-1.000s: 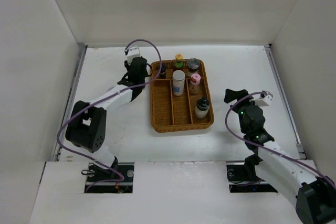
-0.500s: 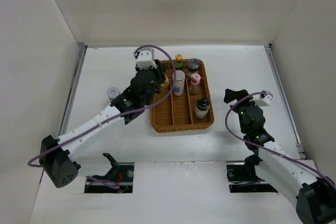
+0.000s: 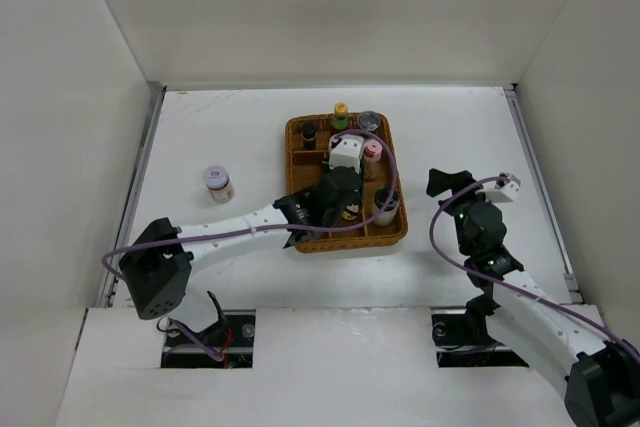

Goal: Organize the condiment bottles

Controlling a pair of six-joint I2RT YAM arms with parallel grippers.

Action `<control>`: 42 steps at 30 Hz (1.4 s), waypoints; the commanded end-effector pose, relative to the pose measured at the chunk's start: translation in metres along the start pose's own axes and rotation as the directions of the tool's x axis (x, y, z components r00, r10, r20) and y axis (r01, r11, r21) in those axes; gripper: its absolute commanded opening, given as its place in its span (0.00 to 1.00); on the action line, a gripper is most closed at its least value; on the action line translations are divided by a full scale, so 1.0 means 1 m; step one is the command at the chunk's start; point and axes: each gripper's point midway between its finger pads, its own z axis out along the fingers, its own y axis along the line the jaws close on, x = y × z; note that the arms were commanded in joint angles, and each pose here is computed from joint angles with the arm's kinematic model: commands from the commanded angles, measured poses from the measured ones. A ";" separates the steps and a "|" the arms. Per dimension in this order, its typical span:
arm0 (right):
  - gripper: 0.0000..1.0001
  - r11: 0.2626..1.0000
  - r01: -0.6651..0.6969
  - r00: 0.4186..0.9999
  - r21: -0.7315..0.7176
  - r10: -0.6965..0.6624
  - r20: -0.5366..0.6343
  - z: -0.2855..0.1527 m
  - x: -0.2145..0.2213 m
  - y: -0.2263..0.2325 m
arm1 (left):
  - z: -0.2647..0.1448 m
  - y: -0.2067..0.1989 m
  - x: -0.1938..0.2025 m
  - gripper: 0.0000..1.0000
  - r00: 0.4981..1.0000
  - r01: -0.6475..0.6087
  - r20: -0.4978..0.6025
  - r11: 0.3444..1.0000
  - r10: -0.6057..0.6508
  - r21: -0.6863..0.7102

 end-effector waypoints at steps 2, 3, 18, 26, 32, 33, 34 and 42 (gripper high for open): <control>0.89 0.998 -0.027 0.997 -0.059 0.031 0.064 0.001 -0.022 0.023 | 0.004 -0.014 -0.022 0.18 0.991 0.084 0.097 0.996 -0.088 0.039; 0.89 0.998 -0.027 0.998 -0.061 0.030 0.057 0.002 -0.021 0.023 | 0.005 -0.013 -0.019 0.18 0.992 0.080 0.092 0.996 -0.083 0.033; 0.90 0.998 -0.023 0.998 -0.065 0.027 0.053 0.002 -0.019 0.026 | 0.017 0.003 0.007 0.18 0.992 0.056 0.113 0.998 -0.055 -0.001; 0.91 0.998 -0.022 0.998 -0.060 0.026 0.054 0.002 -0.019 0.024 | 0.015 -0.001 0.037 0.39 0.998 0.018 0.065 1.000 -0.019 0.006; 0.91 0.998 -0.018 0.999 -0.056 0.020 0.048 0.004 -0.017 0.024 | 0.002 -0.002 0.034 0.56 0.997 0.013 0.081 1.000 -0.013 0.001; 0.91 0.998 -0.019 0.999 -0.060 0.022 0.044 0.004 -0.017 0.025 | 0.000 -0.003 0.034 0.56 0.997 0.013 0.082 1.000 -0.013 0.004; 0.91 0.998 -0.020 0.999 -0.062 0.023 0.043 0.004 -0.016 0.025 | -0.001 -0.003 0.034 0.57 0.997 0.012 0.082 1.000 -0.013 0.006; 0.92 0.998 -0.015 0.999 -0.060 0.018 0.042 0.004 -0.016 0.026 | -0.008 -0.010 0.011 0.82 0.993 0.025 0.117 0.999 -0.028 0.026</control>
